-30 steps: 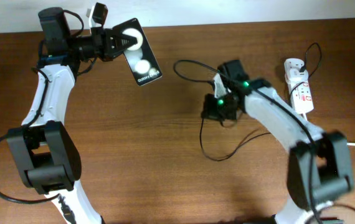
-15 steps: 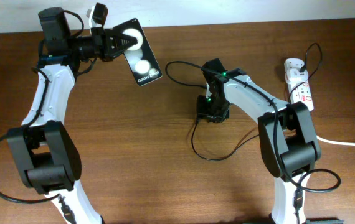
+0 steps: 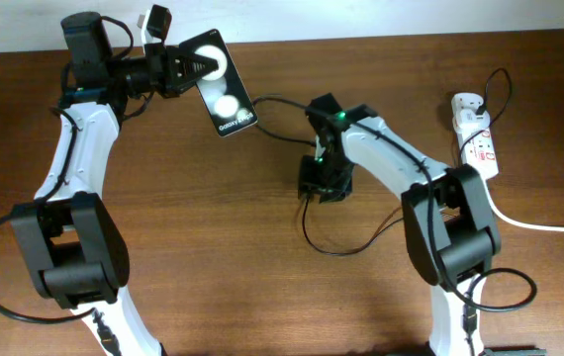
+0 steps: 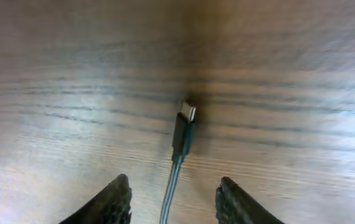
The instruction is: Plug charger to phone and switch on socket
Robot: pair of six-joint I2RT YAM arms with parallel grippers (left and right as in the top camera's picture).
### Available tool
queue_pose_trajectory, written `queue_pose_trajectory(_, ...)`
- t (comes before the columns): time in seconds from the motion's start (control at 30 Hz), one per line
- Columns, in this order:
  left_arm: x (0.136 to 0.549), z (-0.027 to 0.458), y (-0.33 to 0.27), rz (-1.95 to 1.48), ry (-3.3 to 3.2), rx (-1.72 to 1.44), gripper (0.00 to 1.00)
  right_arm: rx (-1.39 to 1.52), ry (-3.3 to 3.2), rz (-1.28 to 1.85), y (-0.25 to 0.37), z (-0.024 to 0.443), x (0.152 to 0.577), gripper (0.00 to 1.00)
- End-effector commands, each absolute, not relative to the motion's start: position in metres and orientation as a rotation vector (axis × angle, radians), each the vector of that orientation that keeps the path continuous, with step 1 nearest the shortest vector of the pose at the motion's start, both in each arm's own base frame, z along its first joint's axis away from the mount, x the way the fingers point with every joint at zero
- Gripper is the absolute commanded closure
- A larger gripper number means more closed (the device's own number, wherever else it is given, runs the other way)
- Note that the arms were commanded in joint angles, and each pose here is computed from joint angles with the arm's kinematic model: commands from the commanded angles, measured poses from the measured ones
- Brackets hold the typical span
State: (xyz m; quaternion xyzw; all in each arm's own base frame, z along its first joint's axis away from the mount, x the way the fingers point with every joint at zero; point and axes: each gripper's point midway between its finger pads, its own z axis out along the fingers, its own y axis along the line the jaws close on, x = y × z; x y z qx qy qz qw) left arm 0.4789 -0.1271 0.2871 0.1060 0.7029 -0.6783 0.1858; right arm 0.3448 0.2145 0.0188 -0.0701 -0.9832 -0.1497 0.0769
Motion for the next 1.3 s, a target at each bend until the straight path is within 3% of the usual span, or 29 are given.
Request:
queue_pose_trajectory(0.0,0.475,0.292,-0.128,-1.922,1.96,0.345,1.0,-0.312,-2.943,-0.377,0.217,0.004,0.338,0.58)
queue_pose_trajectory(0.1,0.475,0.292,-0.128,-1.922,1.96,0.345,1.0,-0.397,-2.975,-0.34,0.22,0.002,0.343,0.67)
queue_pose_trajectory(0.37,0.475,0.292,-0.128,-1.922,1.96,0.345,1.0,-0.388,-3.006,-0.351,0.224,-0.012,0.343,0.69)
queue_pose_trajectory(0.4,0.475,0.292,-0.128,-1.922,1.96,0.345,1.0,-0.389,-3.01,-0.347,0.223,-0.012,0.343,0.73)
queue_pose_trajectory(0.47,0.475,0.292,-0.128,-1.922,1.96,0.345,1.0,-0.383,-3.024,-0.336,0.222,-0.013,0.346,0.96)
queue_pose_trajectory(0.57,0.475,0.292,-0.128,-1.922,1.96,0.345,1.0,-0.191,-3.064,-0.391,0.222,-0.008,0.353,0.96)
queue_pose_trajectory(0.7,0.475,0.292,-0.128,-1.922,1.96,0.345,1.0,0.337,-3.01,-1.071,0.251,0.08,0.374,0.96)
queue_pose_trajectory(0.8,0.475,0.292,-0.128,-1.922,1.96,0.344,1.0,0.705,-2.886,-1.718,0.246,0.199,0.376,0.96)
queue_pose_trajectory(0.9,0.475,0.292,-0.128,-1.922,1.961,0.344,1.0,0.867,-2.761,-2.021,0.227,0.266,0.357,0.96)
queue_pose_trajectory(1.13,0.472,0.292,-0.139,-1.936,1.965,0.368,1.0,0.954,-2.615,-2.097,0.22,0.29,0.3,0.96)
queue_pose_trajectory(1.27,0.467,0.292,-0.154,-1.957,1.971,0.405,1.0,0.831,-2.569,-2.094,0.219,0.251,0.292,0.96)
